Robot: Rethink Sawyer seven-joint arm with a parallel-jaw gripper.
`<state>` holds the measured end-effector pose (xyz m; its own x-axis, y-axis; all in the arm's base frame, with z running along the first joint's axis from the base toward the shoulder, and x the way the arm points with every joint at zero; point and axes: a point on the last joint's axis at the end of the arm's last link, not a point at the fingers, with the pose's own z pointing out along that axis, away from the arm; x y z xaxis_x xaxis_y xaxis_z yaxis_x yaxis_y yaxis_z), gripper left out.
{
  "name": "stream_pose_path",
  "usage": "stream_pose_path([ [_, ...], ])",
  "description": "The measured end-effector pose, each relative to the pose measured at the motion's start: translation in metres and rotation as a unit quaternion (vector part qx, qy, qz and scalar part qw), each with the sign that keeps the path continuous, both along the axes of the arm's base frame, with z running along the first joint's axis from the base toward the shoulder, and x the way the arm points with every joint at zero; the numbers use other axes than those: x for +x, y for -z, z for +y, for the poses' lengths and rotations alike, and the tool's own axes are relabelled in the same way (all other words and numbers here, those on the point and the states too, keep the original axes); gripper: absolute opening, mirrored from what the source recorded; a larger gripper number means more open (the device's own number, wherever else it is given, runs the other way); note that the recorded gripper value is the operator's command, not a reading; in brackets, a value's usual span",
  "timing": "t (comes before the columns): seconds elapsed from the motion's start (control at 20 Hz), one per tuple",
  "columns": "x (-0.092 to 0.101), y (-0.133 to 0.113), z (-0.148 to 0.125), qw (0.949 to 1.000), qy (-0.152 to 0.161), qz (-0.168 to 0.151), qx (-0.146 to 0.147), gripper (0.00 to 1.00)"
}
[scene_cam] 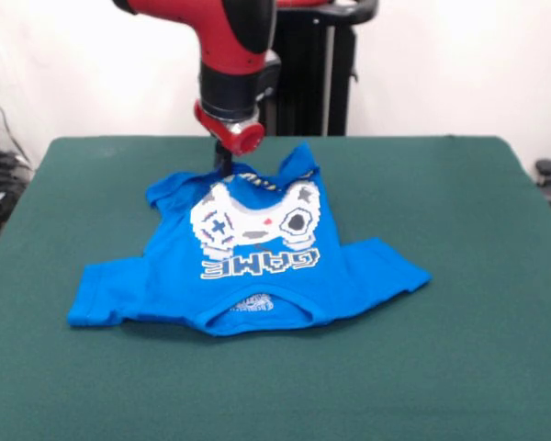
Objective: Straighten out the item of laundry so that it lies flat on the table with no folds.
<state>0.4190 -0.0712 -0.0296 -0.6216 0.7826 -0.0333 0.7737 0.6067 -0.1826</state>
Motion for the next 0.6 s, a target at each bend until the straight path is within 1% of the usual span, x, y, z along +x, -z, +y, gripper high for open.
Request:
stream_pose_path([
  [0.25,-0.008,-0.001,-0.011,0.9999,0.011,0.005,-0.003,0.00],
  [0.35,-0.009,-0.001,-0.012,0.9999,0.011,0.007,-0.004,0.00],
  [0.6,-0.023,0.008,-0.012,0.9997,0.010,0.024,-0.001,0.00],
])
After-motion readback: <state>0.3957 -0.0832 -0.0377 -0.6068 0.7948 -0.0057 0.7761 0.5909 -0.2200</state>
